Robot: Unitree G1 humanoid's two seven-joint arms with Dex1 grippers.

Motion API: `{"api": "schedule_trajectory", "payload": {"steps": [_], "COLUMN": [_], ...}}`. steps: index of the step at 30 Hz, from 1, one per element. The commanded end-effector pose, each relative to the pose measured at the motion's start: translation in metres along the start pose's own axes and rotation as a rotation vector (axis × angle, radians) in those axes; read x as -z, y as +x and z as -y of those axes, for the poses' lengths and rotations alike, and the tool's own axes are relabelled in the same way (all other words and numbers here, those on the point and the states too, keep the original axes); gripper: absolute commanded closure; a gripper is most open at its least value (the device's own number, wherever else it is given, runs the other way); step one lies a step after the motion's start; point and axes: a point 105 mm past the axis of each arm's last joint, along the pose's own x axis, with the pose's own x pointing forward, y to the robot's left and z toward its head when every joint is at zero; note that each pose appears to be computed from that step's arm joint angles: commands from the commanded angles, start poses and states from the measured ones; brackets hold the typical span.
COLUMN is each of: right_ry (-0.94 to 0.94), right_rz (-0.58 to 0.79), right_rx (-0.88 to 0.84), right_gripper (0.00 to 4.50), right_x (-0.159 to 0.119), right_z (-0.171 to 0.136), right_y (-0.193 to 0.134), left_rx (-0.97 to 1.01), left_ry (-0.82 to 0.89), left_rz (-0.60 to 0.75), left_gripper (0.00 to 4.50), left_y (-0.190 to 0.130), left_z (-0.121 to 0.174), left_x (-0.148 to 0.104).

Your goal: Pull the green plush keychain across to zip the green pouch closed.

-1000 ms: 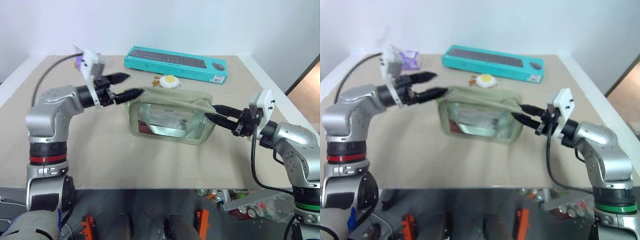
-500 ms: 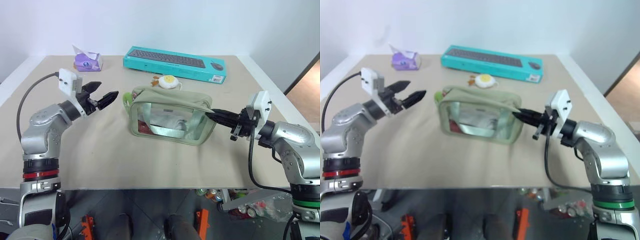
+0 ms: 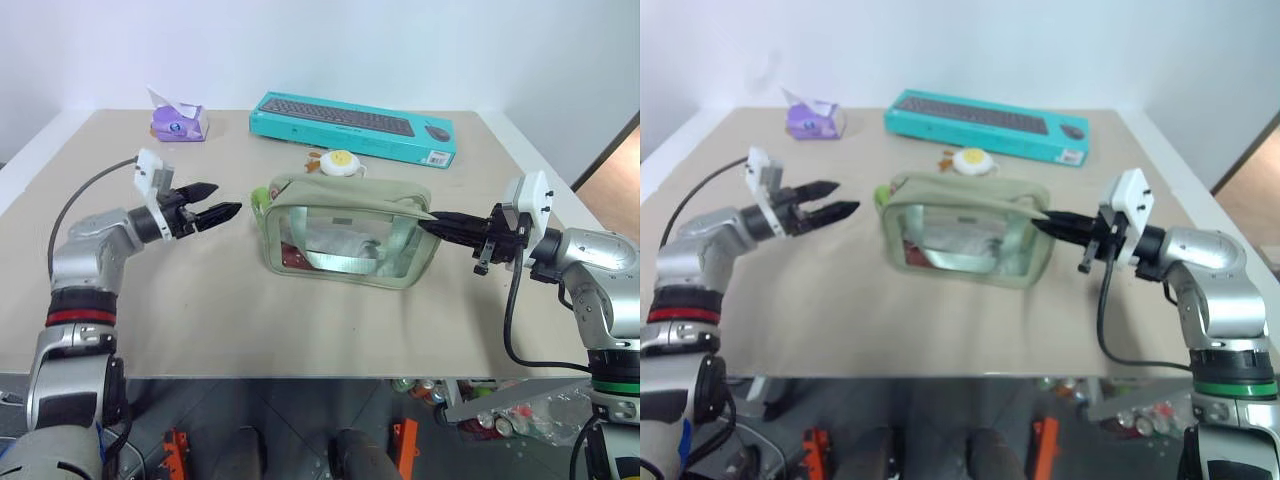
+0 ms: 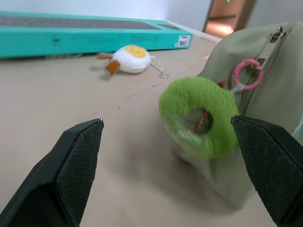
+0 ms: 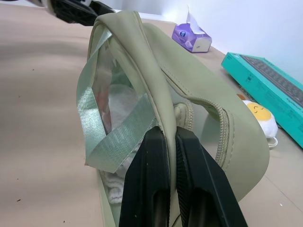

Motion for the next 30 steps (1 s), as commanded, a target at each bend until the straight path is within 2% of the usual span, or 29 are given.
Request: {"api": "schedule_trajectory", "payload": {"steps": [1,14,15,22,27,30], "right_ry": [-0.042,-0.042,-0.042,-0.043,-0.044,-0.042], "right_rz": [0.016,-0.016,-0.017,-0.031,-0.046,-0.051], "right_rx": [-0.008,0.014,0.015,0.028,0.033,0.029], "right_gripper": [4.47,4.47,4.50,4.50,4.50,4.50], "right_x": [-0.011,-0.010,-0.010,-0.009,-0.008,-0.007], "right_z": [-0.004,-0.007,-0.007,-0.008,-0.009,-0.010], "right_y": [-0.004,-0.011,-0.012,-0.015,-0.016,-0.016], "left_rx": [0.047,0.150,0.154,0.237,0.255,0.270], "left_ry": [0.072,0.146,0.147,0.152,0.182,0.197], "left_rz": [-0.002,-0.026,-0.027,0.011,0.053,0.078], "left_gripper": [0.00,0.00,0.55,2.85,4.48,4.48], "left_y": [0.011,0.046,0.046,0.052,0.037,0.029], "left_z": [0.000,0.008,0.009,0.020,0.018,0.020], "left_x": [-0.006,-0.008,-0.008,-0.018,-0.040,-0.059]}}
